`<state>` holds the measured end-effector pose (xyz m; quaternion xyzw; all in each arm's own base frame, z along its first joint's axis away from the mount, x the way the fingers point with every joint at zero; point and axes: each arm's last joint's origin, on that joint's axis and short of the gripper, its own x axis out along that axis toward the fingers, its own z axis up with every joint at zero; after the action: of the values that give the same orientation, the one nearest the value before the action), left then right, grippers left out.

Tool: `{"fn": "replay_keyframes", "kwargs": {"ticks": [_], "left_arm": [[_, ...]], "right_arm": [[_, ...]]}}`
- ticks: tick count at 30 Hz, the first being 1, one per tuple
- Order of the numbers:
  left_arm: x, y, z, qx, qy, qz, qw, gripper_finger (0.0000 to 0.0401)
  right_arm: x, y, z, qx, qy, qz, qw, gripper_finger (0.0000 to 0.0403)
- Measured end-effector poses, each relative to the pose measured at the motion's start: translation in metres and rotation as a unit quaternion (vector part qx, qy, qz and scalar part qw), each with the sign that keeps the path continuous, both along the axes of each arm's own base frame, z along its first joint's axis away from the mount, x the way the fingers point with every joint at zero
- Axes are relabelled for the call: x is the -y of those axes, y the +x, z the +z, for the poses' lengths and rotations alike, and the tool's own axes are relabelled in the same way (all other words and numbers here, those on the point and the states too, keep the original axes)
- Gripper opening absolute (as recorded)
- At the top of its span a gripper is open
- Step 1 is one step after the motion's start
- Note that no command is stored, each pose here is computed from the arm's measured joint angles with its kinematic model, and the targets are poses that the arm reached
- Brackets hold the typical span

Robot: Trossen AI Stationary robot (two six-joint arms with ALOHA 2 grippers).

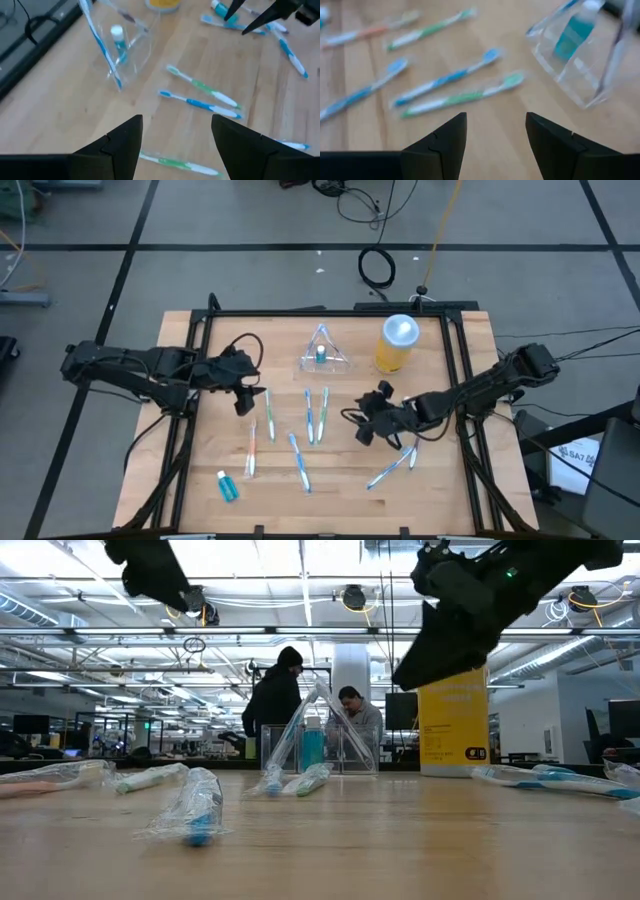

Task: Pick & Place toothbrushing station
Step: Put the green toothbrush into the left compartment of the transparent organizer

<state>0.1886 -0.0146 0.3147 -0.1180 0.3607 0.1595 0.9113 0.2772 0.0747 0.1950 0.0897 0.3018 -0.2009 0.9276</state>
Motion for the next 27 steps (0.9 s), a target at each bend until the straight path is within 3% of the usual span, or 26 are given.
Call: {"fn": "replay_keyframes", "kwargs": {"ticks": [6, 10, 14, 19, 21, 27], "left_arm": [[0.010, -0.001, -0.042, -0.019, -0.072, 0.058, 0.996, 0.0244], [0.017, 0.000, -0.076, 0.009, -0.138, 0.106, 0.985, 0.0244], [0.020, -0.001, -0.104, 0.031, -0.173, 0.126, 0.976, 0.0244], [0.014, -0.011, -0.132, 0.030, -0.221, 0.234, 0.946, 0.0244], [0.011, -0.017, -0.144, 0.021, -0.228, 0.264, 0.937, 0.0244], [0.007, -0.021, -0.168, 0.003, -0.222, 0.291, 0.931, 0.0244]], "right_arm": [[-0.002, 0.000, -0.001, -0.011, 0.024, 0.024, 0.999, 0.0199], [-0.002, 0.000, -0.001, -0.011, 0.023, 0.024, 0.999, 0.0199], [-0.001, 0.000, -0.001, -0.012, 0.021, 0.024, 0.999, 0.0199], [0.003, 0.001, -0.001, -0.012, 0.020, 0.017, 1.000, 0.0199], [0.006, 0.002, -0.001, -0.011, 0.019, 0.013, 1.000, 0.0199], [0.012, 0.004, 0.000, -0.006, 0.021, 0.002, 1.000, 0.0199]]}}
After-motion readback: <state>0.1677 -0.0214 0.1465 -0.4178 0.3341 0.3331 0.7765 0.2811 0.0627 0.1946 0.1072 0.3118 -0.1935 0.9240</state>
